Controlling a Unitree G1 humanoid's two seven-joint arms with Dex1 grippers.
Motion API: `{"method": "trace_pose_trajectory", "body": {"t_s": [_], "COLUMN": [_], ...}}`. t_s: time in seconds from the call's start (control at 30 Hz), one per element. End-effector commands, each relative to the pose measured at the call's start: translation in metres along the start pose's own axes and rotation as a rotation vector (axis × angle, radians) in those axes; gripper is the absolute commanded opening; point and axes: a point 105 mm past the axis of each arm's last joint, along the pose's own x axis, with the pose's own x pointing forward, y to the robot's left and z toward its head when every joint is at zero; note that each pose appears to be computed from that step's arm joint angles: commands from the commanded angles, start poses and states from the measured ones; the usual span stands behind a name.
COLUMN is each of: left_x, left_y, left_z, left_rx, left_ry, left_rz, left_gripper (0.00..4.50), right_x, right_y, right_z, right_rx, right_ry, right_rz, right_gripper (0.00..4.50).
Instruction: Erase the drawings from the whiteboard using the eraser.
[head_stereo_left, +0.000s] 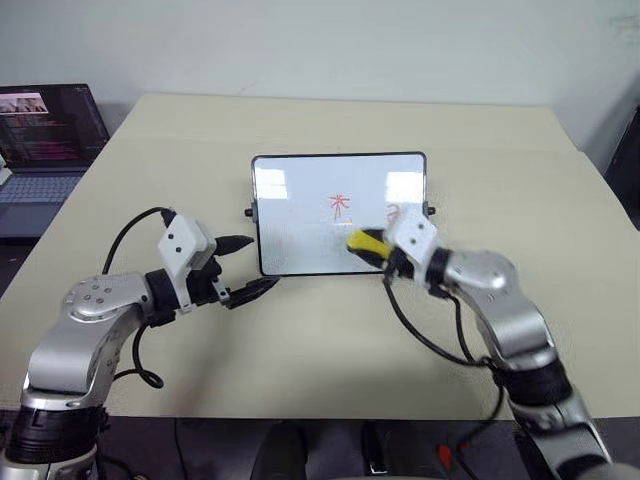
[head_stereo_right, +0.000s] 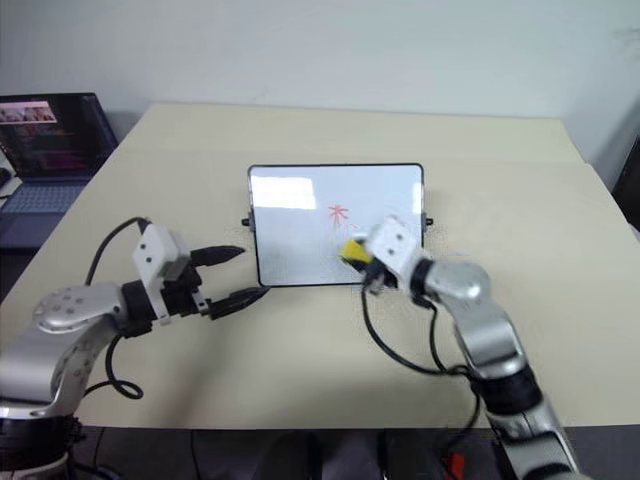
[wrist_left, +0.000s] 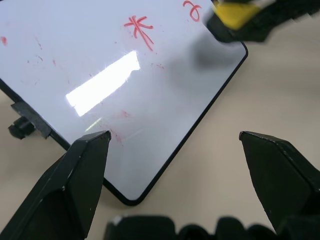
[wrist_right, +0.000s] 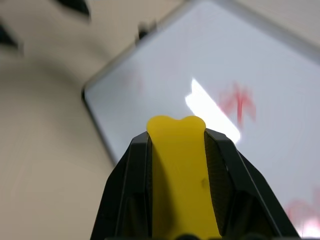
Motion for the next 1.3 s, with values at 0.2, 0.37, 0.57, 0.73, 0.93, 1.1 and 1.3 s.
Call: {"method": "trace_pose_trajectory", "body": {"t_s": [0.2,0.37,0.57,0.73,0.93,1.1,1.3], "left_x": [0.013,0.015,0.015,0.016,0.017,0.015,0.016], "left_y": [0.007,0.016,0.015,0.013,0.006,0.009,0.006], "left_z": [0.019,0.023,0.020,0.017,0.014,0.016,0.015], "left_rx": [0.072,0.084,0.084,0.077,0.070,0.073,0.066], "left_ry": [-0.050,-0.051,-0.035,-0.035,-0.025,-0.028,-0.030], "left_rz": [-0.038,-0.009,0.013,0.009,-0.021,-0.012,-0.021], "left_gripper": [4.50,4.50,4.50,4.50,4.50,4.50,4.50], "right_x": [-0.007,0.015,0.043,0.069,0.085,0.081,0.082], "right_y": [-0.005,-0.020,-0.044,-0.056,-0.038,-0.024,-0.066], "right_z": [0.016,0.040,0.065,0.065,0.028,0.004,0.044], "right_rx": [-0.031,-0.098,-0.174,-0.222,-0.263,-0.310,-0.375], "right_ry": [-0.028,-0.086,-0.148,-0.127,0.009,0.089,-0.040], "right_rz": [-0.122,-0.173,-0.245,-0.258,-0.111,-0.014,-0.253], "right_gripper": [1.10,1.10,1.10,1.10,1.10,1.10,1.10]}}
